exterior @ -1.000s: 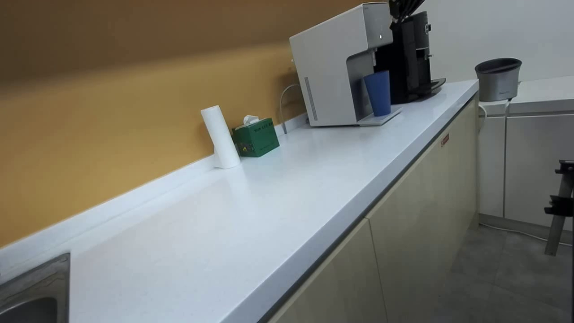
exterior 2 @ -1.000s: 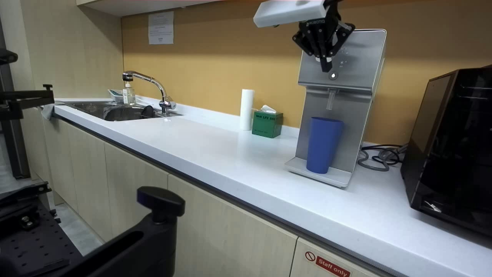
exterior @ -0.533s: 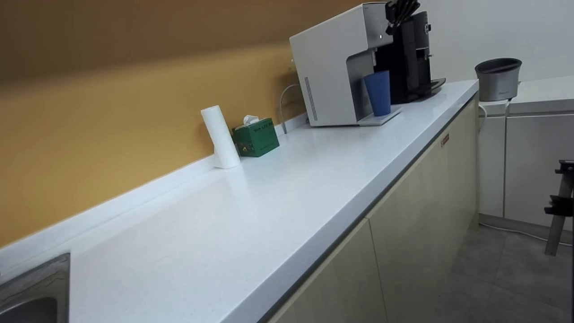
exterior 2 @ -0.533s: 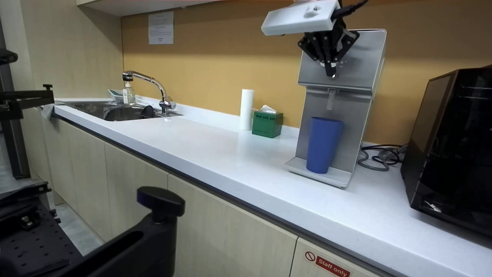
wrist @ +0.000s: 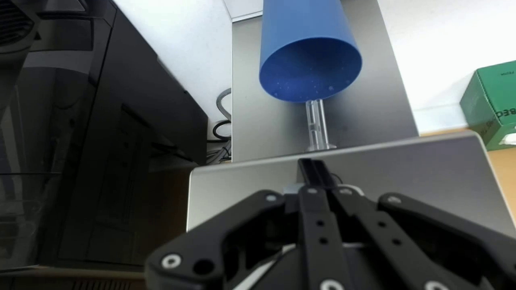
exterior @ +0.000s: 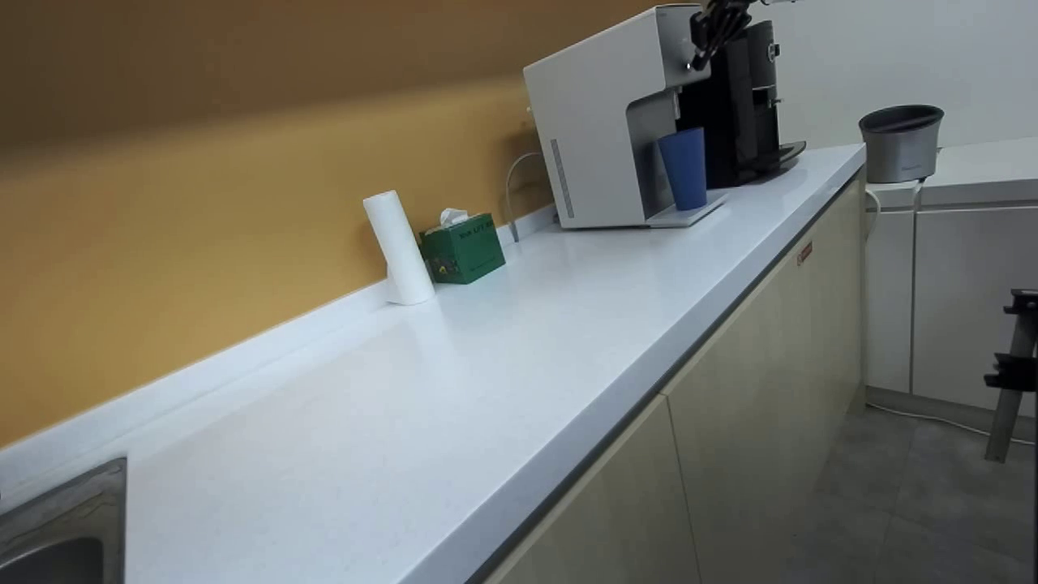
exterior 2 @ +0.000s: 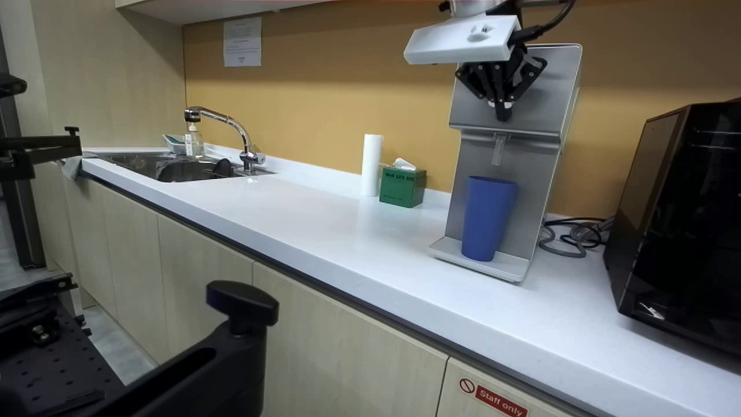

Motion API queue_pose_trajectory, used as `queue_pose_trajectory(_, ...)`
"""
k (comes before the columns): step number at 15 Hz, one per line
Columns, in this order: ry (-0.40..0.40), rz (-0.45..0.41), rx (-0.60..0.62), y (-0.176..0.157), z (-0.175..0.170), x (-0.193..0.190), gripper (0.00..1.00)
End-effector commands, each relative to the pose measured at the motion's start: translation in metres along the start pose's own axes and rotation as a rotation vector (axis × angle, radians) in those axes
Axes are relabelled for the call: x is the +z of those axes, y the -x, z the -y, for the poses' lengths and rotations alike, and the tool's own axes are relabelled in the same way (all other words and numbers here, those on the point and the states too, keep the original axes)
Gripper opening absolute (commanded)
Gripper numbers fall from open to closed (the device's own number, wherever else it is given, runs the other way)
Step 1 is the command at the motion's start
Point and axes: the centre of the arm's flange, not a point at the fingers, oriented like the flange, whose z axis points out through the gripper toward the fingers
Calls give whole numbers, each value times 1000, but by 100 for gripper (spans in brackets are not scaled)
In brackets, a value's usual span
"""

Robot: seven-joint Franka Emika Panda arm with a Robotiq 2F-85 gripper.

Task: Press the water dispenser button

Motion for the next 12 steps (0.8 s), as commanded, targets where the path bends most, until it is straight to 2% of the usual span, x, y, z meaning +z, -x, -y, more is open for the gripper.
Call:
queue_pose_trajectory(1, -19, -16, -6, -13, -8, 6, 0)
queue_pose_trajectory(9, -92, -13, -13, -15, -2, 15, 0)
queue_pose_trajectory(12, -87, -3, 4, -12, -2, 11, 0)
